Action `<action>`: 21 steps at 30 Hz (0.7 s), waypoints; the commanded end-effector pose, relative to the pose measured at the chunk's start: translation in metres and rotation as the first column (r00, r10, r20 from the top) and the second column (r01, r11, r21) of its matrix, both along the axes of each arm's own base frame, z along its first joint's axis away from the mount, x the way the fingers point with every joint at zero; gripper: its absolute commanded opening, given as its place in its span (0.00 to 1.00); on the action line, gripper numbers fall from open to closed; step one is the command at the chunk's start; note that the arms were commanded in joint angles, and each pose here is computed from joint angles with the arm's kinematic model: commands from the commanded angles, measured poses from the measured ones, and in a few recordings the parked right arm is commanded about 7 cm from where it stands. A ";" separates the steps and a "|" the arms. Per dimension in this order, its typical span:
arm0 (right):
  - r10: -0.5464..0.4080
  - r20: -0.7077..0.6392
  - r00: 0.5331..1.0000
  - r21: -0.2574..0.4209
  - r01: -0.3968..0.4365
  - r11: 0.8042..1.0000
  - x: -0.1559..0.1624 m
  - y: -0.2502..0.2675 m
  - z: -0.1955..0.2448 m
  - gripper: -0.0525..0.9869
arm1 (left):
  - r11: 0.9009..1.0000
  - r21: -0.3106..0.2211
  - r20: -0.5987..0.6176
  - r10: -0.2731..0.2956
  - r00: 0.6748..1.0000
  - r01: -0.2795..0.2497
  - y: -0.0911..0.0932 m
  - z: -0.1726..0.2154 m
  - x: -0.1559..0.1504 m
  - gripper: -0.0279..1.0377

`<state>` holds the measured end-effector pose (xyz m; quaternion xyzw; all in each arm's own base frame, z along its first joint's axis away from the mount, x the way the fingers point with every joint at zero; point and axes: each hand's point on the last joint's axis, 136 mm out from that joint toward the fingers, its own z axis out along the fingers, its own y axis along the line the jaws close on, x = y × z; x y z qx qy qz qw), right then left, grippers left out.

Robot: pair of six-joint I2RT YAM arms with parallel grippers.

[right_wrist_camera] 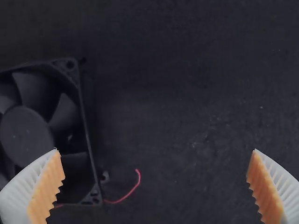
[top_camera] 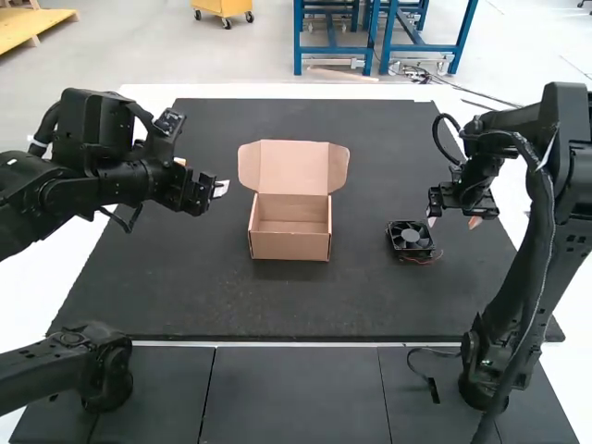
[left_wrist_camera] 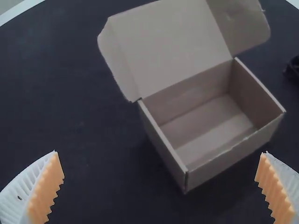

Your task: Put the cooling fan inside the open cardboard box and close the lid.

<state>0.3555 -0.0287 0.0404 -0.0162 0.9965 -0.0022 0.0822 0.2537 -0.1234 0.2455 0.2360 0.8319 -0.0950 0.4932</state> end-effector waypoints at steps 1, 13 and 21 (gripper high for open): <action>0.008 -0.001 1.000 0.021 -0.008 1.000 0.006 0.001 0.000 0.91 | 1.000 -0.005 0.049 -0.002 0.999 0.002 0.000 0.019 0.003 0.94; 0.008 -0.044 0.999 0.026 -0.007 1.000 0.007 0.003 -0.017 0.91 | 1.000 -0.008 0.059 0.004 0.998 -0.003 0.000 0.023 0.006 0.94; 0.009 -0.074 0.997 0.029 -0.007 1.000 0.004 0.004 -0.027 0.91 | 1.000 -0.011 0.075 0.010 0.997 -0.009 0.000 0.032 0.010 0.94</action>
